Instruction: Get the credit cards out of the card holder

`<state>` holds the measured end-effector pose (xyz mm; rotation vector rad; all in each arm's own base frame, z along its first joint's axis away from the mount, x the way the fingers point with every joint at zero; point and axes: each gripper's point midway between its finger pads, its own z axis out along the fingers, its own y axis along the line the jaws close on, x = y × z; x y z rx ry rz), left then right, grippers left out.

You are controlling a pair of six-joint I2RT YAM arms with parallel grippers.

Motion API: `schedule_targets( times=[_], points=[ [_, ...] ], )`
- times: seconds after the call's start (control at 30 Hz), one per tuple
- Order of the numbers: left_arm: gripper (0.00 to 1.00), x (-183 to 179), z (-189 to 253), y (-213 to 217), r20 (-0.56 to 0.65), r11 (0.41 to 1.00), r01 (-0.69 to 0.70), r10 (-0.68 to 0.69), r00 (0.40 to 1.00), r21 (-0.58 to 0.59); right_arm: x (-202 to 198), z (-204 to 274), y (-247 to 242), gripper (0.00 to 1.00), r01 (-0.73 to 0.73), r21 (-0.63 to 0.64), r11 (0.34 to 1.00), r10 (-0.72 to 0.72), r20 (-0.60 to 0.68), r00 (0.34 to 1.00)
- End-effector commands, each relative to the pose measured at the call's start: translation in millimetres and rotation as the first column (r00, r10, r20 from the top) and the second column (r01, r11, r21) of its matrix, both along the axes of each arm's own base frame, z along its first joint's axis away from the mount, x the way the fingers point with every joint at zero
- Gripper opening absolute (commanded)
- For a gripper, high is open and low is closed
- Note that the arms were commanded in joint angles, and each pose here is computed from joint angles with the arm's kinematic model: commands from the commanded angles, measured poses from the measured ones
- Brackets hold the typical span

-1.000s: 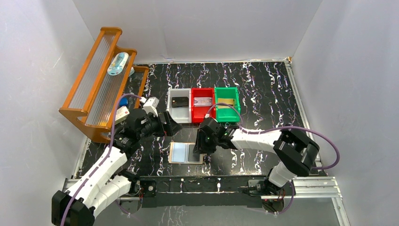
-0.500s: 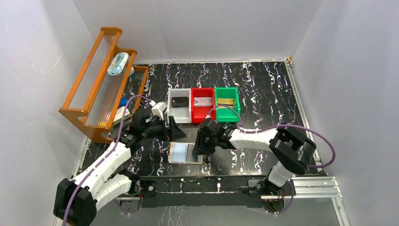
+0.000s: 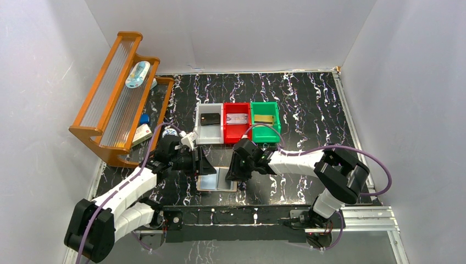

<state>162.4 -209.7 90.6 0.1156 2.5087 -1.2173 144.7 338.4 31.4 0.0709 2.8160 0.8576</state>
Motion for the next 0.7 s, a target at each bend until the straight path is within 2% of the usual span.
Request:
schedule_targets(
  times=[0.0, 0.17, 0.37, 0.67],
  points=[
    [0.55, -5.8, -4.6, -4.9, -0.064, 0.999, -0.005, 0.003, 0.998, -0.036, -5.5, -27.5, -19.0, 0.41, 0.016, -0.088, 0.996, -0.019, -0.028, 0.999],
    [0.5, -5.7, -6.9, -16.5, -0.098, 0.992, -0.023, 0.011, 0.995, -0.121, -4.4, -26.7, -20.0, 0.4, 0.022, -0.081, 0.997, -0.024, -0.025, 0.999],
    [0.47, -3.1, -20.6, -22.9, -0.142, 0.986, -0.065, 0.043, 0.989, -0.154, -4.3, -26.1, -20.2, 0.39, 0.027, -0.068, 0.997, -0.029, -0.024, 0.999],
    [0.41, -6.3, -51.3, -20.9, -0.195, 0.994, -0.073, 0.056, 0.979, -0.08, -5.2, -27.4, -21.1, 0.39, 0.029, -0.056, 0.998, -0.031, -0.032, 0.999]
  ],
)
